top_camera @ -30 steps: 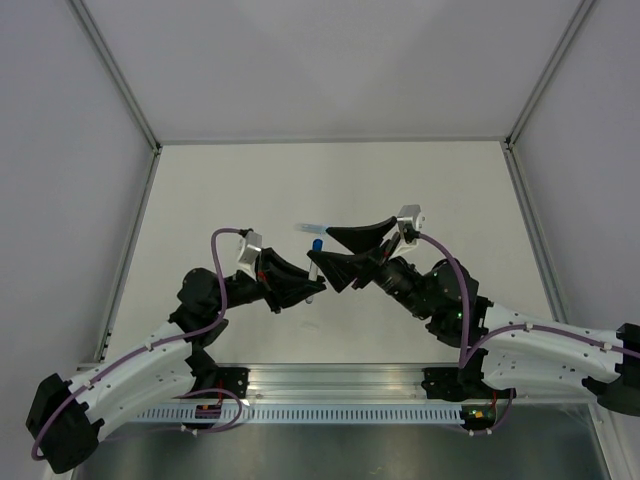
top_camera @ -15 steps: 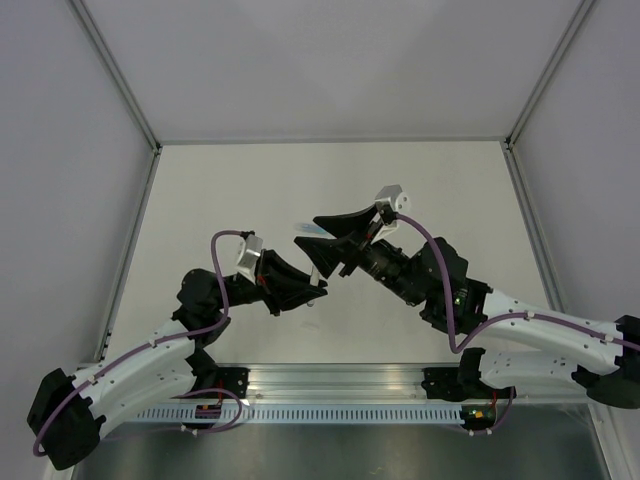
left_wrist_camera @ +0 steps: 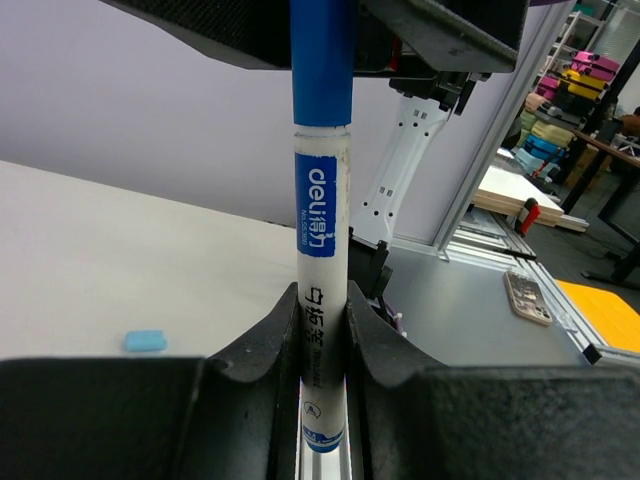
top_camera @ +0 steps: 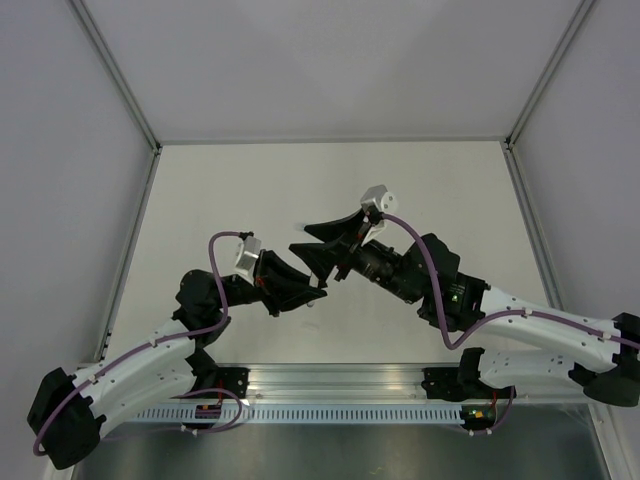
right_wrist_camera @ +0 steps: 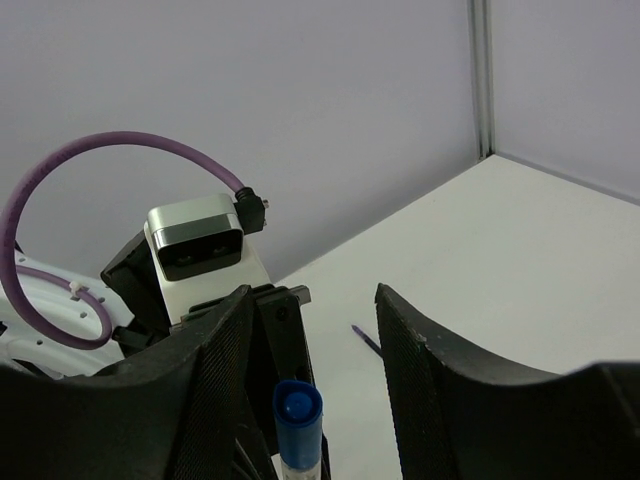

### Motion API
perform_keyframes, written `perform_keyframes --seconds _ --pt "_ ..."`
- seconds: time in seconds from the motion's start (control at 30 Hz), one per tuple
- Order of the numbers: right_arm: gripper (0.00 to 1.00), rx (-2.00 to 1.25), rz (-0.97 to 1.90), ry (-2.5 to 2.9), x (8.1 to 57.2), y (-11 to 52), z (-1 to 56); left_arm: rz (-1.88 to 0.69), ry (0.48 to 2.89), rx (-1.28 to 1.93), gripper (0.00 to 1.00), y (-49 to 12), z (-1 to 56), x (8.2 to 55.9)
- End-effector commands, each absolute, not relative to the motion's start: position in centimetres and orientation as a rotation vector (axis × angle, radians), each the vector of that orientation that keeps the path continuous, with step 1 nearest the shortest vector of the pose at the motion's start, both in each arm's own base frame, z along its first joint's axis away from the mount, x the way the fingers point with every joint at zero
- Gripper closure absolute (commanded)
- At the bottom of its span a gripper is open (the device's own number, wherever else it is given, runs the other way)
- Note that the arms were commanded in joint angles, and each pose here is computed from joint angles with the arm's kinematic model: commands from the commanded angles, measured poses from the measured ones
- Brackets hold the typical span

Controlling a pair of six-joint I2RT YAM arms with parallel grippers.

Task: Insert the pens into the pen caps

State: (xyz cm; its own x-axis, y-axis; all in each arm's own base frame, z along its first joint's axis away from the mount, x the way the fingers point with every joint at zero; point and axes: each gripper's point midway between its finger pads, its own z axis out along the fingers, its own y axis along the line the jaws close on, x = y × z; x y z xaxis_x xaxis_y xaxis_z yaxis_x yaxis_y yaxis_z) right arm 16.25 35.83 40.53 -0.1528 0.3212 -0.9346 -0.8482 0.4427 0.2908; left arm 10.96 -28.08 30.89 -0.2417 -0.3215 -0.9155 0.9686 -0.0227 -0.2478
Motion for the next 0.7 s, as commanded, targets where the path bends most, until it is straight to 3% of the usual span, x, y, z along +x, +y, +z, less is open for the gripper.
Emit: perform_keyframes --seconds 0.0,0.4,0.43,0.47,0.53,0.57,0.6,0.67 --pt "0.42 -0.518 1.149 1.319 15.9 36.2 42.9 -1.527 1.077 0.853 0.98 -28.0 31.9 10.3" --pt "0.54 -0.543 1.179 1.33 15.7 37.3 42.5 -1.531 1.073 0.861 0.98 -28.0 31.9 10.1" --pt "0.57 -0.545 1.18 1.336 15.7 37.3 42.3 -1.532 1.073 0.862 0.98 -28.0 31.9 10.1" --pt "0.69 -0.547 1.181 1.341 15.7 37.3 42.1 -1.533 1.072 0.86 0.98 -28.0 32.0 10.0" --pt "0.82 -0.557 1.199 1.366 15.3 37.4 41.1 -1.533 1.067 0.852 0.98 -27.8 32.1 10.0" --pt "0.93 -0.565 1.204 1.377 15.2 37.6 40.6 -1.532 1.069 0.839 0.98 -27.8 32.2 10.1" --pt "0.99 -0.572 1.214 1.388 15.0 37.6 40.1 -1.531 1.072 0.826 0.98 -27.7 32.3 10.2" --pt "1.0 -0.59 1.226 1.441 14.8 38.1 37.9 -1.516 1.073 0.803 0.98 -27.6 33.0 10.5"
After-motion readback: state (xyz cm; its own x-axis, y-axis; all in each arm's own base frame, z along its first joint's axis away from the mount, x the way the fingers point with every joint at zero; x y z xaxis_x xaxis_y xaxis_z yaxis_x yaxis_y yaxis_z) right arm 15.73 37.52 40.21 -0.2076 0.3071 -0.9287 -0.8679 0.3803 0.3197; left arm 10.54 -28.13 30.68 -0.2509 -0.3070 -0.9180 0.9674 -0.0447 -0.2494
